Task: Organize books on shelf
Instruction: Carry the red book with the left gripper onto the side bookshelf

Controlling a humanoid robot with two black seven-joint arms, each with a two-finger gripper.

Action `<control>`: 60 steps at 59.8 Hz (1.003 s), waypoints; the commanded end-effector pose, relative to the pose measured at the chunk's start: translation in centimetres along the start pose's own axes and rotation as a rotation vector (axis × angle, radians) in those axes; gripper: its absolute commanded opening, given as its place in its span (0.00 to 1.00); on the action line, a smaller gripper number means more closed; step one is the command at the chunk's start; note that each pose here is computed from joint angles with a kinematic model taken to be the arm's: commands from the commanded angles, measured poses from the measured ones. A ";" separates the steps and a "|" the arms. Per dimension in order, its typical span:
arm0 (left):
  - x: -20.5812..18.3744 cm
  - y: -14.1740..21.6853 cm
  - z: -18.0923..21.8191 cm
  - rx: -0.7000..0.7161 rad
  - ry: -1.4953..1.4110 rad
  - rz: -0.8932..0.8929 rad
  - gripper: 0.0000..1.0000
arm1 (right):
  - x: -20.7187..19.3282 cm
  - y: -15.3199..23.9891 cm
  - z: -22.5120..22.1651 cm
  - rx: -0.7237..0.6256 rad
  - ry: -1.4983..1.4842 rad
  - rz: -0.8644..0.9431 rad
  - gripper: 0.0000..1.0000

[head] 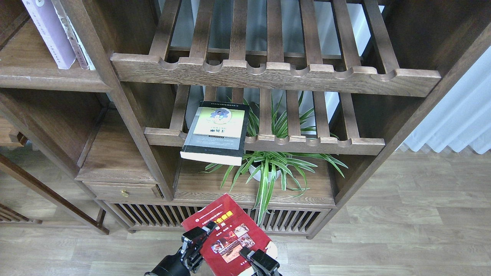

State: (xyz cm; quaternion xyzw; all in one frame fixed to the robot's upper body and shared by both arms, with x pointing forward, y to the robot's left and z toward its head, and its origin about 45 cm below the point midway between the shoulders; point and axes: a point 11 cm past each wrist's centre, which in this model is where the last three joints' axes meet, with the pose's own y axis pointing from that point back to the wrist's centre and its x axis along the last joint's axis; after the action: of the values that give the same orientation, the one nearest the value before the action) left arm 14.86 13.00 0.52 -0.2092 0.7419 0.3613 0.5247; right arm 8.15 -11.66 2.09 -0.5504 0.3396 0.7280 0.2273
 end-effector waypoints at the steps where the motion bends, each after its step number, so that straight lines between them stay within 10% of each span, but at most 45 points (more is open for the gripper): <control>1: 0.3 0.5 0.3 0.014 -0.021 0.013 0.06 | 0.0 0.0 -0.3 0.010 0.001 -0.002 0.05; 9: 1.0 2.0 2.0 -0.008 -0.053 0.048 0.06 | -0.1 0.0 -0.4 0.013 0.001 -0.002 0.10; 17: 0.8 2.5 3.0 -0.027 -0.065 0.048 0.06 | -0.1 -0.1 0.5 -0.040 0.044 0.000 0.88; 19: 0.8 2.9 3.6 -0.034 -0.075 0.055 0.06 | 0.0 0.0 0.6 -0.046 0.056 0.005 0.92; 36: -2.2 10.2 11.0 -0.167 -0.198 0.063 0.06 | 0.1 -0.1 0.2 -0.040 0.070 0.009 0.99; 60: -18.5 23.0 24.5 -0.480 -0.635 -0.018 0.06 | 0.9 0.1 0.8 -0.068 0.069 0.036 0.99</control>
State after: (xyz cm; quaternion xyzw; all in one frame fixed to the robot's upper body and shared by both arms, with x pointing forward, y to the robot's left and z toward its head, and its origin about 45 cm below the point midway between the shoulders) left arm 19.23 42.13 16.05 -0.2138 0.4935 0.5501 0.6388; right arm 7.42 -11.22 1.44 -0.5764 0.3333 0.7225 0.1865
